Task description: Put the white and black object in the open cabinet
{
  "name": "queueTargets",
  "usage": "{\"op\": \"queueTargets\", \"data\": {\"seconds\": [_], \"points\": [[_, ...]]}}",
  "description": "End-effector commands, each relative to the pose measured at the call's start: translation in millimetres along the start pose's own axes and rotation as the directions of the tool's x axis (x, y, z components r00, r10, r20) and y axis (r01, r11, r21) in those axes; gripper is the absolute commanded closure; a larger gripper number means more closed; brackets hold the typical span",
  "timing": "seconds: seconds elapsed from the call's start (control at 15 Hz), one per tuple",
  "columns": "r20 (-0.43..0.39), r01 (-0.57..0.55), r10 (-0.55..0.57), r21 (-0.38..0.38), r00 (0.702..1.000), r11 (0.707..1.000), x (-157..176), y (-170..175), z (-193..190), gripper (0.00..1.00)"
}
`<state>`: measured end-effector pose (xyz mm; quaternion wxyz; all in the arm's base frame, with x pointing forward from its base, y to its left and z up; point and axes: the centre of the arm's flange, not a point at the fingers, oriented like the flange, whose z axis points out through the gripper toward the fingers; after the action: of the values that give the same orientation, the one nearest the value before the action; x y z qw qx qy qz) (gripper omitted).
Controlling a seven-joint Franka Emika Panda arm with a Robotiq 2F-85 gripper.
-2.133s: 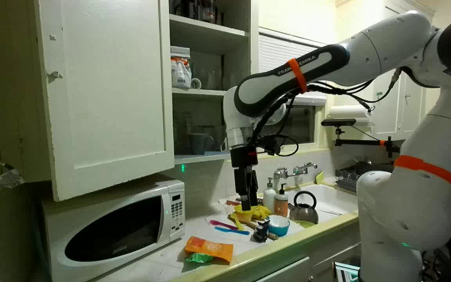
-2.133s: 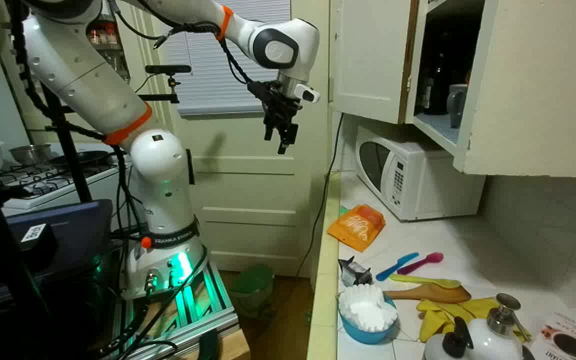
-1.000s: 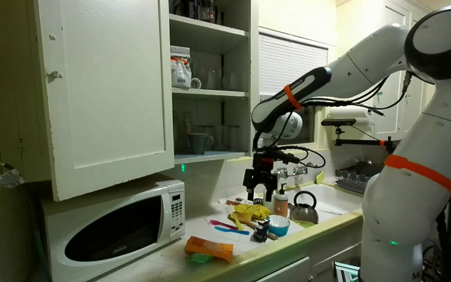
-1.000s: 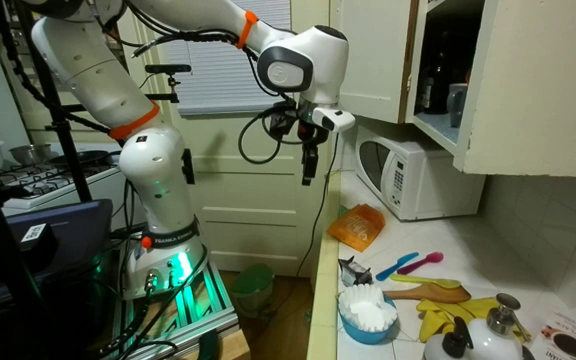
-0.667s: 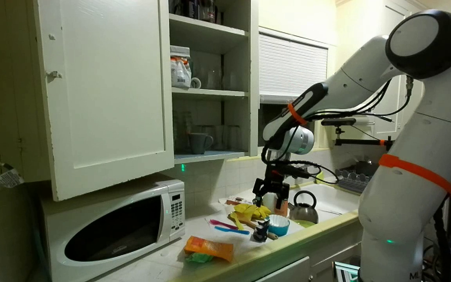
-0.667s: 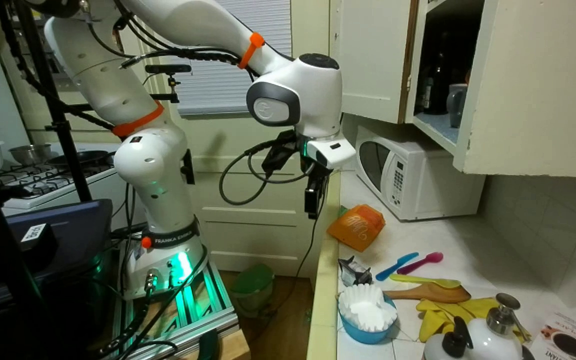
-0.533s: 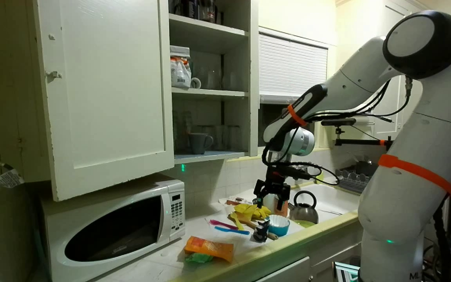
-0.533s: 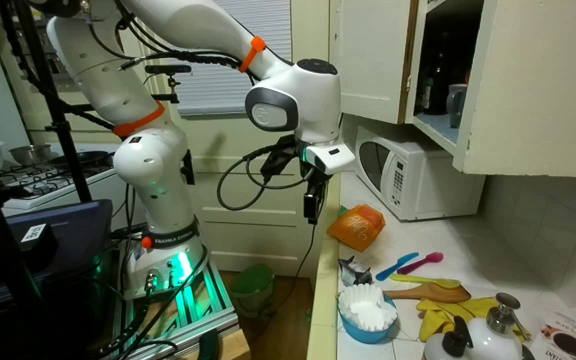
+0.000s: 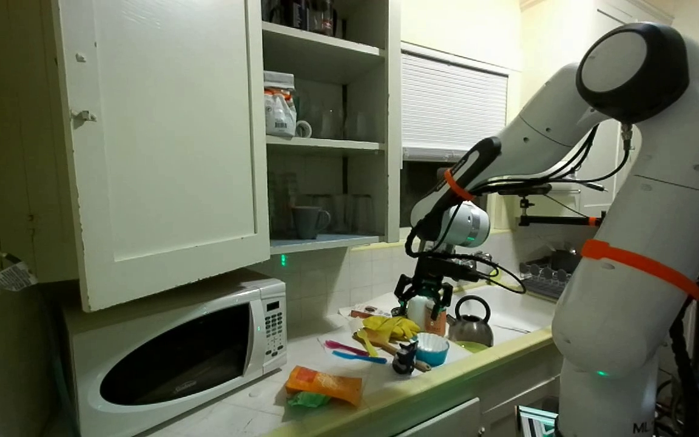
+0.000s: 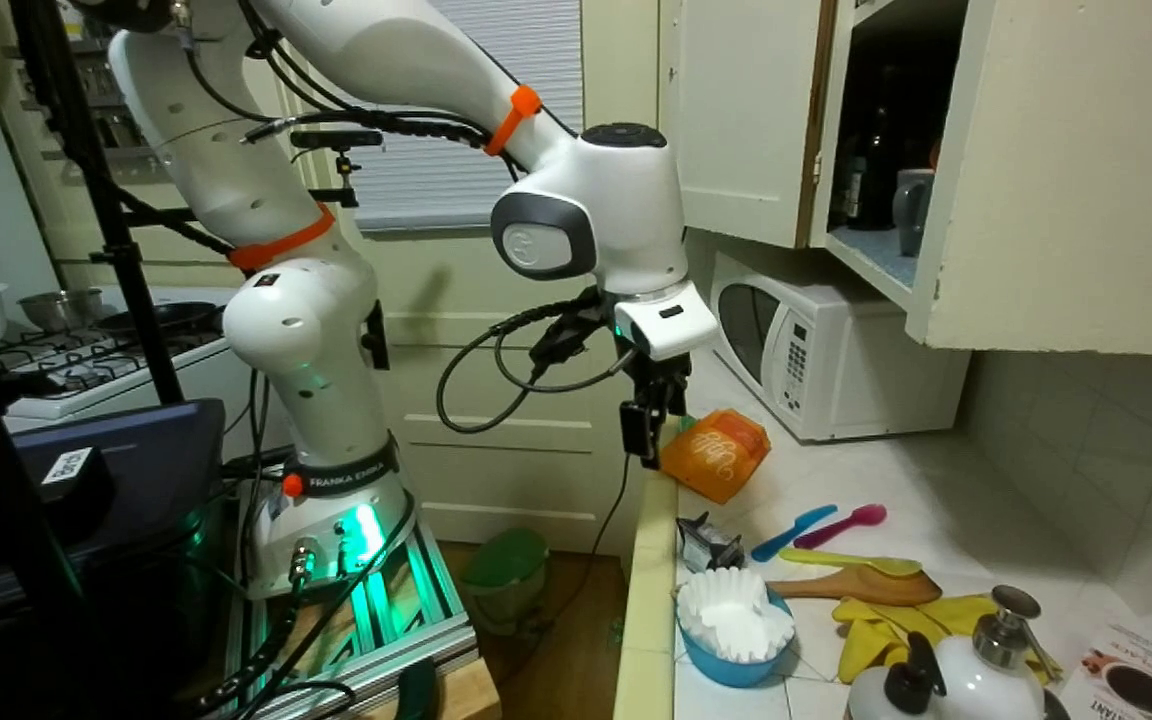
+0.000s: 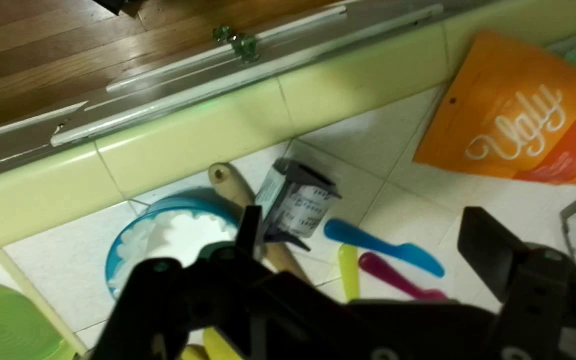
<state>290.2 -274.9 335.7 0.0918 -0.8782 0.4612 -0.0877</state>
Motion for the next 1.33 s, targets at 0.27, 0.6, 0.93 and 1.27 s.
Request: {"op": "queueTargets", "data": {"seconds": [0.27,0.6,0.93,1.27], "points": [[-0.14,-0.362,0.346,-0.116,0.928,0.925,24.0,46.4,73.1,0.0],[-0.129,-0.476,0.462,-0.115,0.878,0.872,28.8,40.4,111.0,0.0],[-0.141,-0.516,0.504,-0.067,0.852,0.854,41.1,26.4,105.4,0.01],[-0.135,-0.522,0.509,-0.093,0.85,0.848,48.4,23.2,115.6,0.48]]}}
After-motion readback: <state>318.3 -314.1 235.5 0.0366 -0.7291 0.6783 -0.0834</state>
